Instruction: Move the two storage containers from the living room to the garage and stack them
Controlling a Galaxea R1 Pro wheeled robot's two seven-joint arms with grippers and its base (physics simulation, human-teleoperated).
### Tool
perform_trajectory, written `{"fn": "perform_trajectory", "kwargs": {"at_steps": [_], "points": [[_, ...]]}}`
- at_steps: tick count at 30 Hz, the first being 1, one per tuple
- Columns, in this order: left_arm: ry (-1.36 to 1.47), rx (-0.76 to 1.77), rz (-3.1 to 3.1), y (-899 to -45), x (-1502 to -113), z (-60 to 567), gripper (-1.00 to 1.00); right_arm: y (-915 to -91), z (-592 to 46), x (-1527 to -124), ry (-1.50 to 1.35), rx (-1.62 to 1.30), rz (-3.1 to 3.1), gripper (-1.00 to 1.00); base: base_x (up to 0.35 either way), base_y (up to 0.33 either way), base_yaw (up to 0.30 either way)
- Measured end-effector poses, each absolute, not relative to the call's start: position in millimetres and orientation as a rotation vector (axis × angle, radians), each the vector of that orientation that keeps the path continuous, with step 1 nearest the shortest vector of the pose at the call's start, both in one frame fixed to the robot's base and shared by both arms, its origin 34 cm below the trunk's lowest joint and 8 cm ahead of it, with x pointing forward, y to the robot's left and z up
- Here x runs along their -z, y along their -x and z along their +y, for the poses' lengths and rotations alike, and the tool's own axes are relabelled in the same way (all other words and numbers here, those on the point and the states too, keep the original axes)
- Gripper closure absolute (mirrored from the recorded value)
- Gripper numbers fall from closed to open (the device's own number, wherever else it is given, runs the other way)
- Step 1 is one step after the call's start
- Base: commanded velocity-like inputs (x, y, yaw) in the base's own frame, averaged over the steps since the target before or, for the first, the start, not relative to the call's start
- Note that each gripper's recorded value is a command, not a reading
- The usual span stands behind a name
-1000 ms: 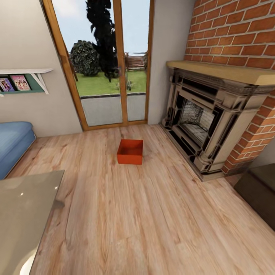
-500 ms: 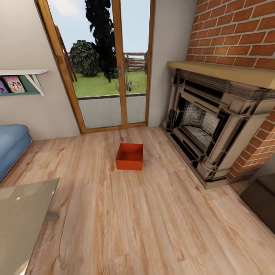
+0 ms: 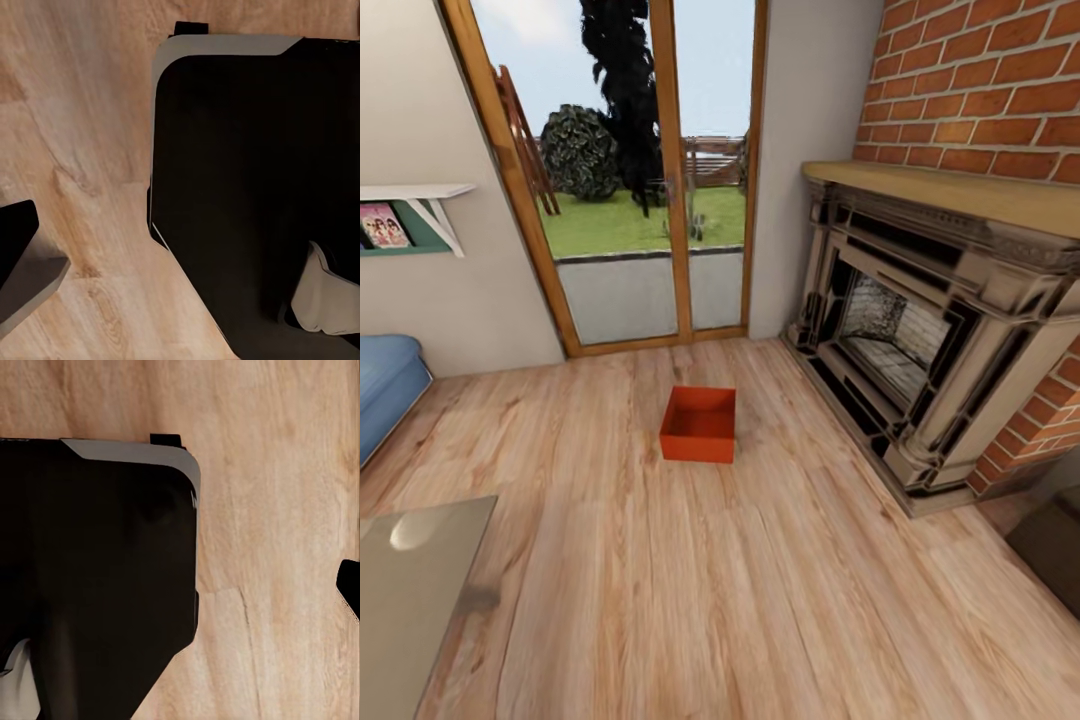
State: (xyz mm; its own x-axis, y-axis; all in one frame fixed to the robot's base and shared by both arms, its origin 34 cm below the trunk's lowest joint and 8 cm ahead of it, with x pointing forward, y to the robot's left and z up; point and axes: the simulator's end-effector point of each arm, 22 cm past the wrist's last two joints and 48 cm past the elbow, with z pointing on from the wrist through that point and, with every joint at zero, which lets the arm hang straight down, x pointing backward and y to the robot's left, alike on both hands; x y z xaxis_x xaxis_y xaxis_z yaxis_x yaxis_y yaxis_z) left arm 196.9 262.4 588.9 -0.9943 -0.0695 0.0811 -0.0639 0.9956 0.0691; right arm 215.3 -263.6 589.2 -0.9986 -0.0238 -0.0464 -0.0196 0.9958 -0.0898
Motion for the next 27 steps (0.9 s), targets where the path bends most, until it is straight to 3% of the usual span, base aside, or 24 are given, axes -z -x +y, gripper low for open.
{"fn": "perform_trajectory", "kwargs": {"at_steps": [27], "points": [[-0.102, 0.106, -3.053, -196.6, -589.0, 263.7, -1.0, -215.5, -263.8, -589.2, 0.035, 0.136, 3.09, -1.0, 0.322, 0.0, 0.033]]}}
